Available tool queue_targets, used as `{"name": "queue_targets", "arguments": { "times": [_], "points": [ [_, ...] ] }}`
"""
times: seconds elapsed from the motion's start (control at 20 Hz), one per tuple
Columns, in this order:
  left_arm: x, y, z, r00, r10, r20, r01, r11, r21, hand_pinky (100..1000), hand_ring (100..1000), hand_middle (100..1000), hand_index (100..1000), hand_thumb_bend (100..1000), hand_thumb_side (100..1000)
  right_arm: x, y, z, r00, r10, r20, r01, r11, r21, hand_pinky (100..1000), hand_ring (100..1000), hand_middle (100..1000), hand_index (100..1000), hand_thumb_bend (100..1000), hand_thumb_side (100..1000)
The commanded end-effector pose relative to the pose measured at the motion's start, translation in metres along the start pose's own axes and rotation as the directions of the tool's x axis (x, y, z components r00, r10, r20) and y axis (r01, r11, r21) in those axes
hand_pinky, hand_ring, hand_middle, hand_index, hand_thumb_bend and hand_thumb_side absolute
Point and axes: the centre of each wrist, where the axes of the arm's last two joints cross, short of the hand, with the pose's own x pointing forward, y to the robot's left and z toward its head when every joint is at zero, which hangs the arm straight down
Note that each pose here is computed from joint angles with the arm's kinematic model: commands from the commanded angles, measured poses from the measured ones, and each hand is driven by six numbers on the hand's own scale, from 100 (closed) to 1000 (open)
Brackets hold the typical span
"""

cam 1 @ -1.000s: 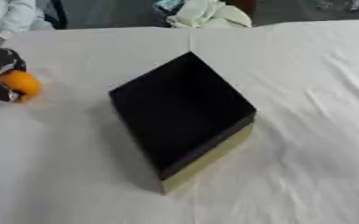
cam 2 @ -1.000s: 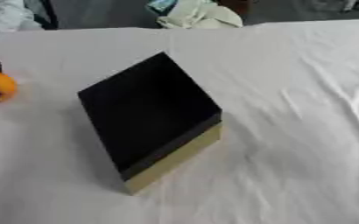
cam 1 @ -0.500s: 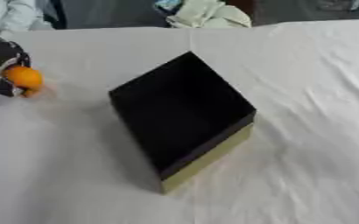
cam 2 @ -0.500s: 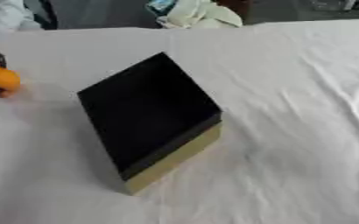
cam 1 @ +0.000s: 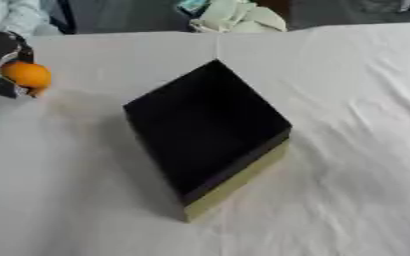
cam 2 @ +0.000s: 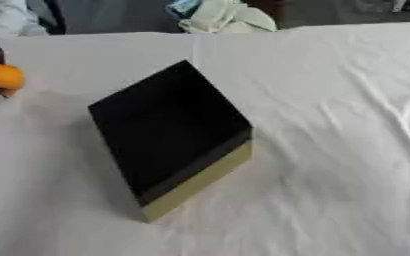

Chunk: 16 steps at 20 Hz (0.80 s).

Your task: Pick up objects on the table and place them in the box.

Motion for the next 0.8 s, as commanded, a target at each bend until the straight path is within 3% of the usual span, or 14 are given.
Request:
{"name": "queue_targets", "arguments": {
  "times": [0.05, 0.4, 0.8],
  "points": [
    [-0.01, 0.042, 0.002, 0.998, -0.056, 0.022, 0.054, 0.994, 0.1, 100, 454, 515, 572, 377, 100, 0.007, -0.006, -0.006, 0.999, 0.017, 0.033, -0.017, 1.0, 0.008, 685, 563, 589, 821, 100, 840],
    [0.03, 0.095, -0.012, 0.975, -0.109, 0.193, 0.057, 0.965, 0.257, 100, 453, 520, 578, 397, 100, 0.008, -0.005, -0.007, 0.999, 0.016, 0.036, -0.017, 1.0, 0.01, 686, 564, 590, 821, 100, 838],
    [0.056, 0.116, -0.018, 0.945, -0.11, 0.31, 0.017, 0.957, 0.289, 100, 470, 529, 589, 407, 100, 0.009, -0.003, -0.007, 0.999, 0.01, 0.039, -0.011, 1.0, 0.017, 685, 564, 589, 821, 100, 838]
  ]
}}
